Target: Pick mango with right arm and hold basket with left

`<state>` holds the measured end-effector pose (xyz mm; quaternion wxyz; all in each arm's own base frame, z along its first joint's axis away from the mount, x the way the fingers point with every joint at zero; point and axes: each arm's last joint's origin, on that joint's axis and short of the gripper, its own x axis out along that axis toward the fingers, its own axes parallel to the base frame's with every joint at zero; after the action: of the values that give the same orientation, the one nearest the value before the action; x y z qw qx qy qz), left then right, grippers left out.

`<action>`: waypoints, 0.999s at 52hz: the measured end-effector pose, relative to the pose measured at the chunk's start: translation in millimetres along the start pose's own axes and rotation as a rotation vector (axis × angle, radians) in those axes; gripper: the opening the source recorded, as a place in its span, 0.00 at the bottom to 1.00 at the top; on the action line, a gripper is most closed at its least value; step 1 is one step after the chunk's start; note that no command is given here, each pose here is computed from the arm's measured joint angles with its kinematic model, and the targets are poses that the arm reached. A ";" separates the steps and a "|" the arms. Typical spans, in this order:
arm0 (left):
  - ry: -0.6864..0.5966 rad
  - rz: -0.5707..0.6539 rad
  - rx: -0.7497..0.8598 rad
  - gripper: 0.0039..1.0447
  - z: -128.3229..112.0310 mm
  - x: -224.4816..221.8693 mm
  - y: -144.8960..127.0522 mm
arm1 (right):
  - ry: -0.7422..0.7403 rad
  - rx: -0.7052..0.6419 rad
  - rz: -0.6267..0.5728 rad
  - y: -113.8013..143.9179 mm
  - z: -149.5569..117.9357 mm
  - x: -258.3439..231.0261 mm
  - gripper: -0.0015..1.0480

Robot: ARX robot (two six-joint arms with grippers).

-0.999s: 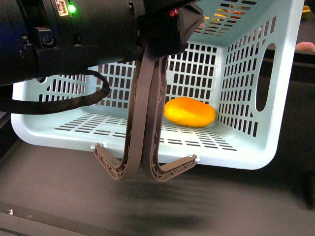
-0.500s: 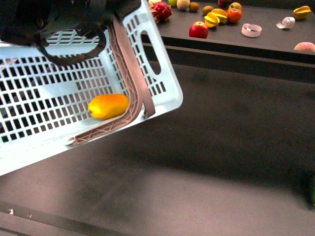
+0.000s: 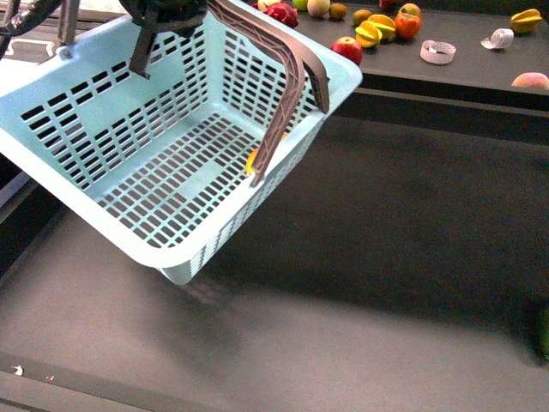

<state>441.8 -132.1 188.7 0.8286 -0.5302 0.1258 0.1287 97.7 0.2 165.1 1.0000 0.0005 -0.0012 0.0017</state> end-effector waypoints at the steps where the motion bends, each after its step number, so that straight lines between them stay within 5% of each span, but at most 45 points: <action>1: -0.016 0.007 -0.014 0.08 2.7 2.4 0.5 | 0.000 0.000 0.000 0.0 0.0 0.0 0.92; 22: -0.105 0.155 -0.204 0.08 26.1 37.9 42.8 | 0.000 0.000 0.000 0.0 0.0 0.0 0.92; 52: -0.144 0.209 -0.301 0.08 36.8 42.8 59.7 | 0.000 0.000 0.000 0.0 0.0 0.0 0.92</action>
<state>463.8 -71.0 138.4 0.7291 -0.6213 0.1000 0.2691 97.7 0.2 165.1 1.0000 0.0005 -0.0012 0.0017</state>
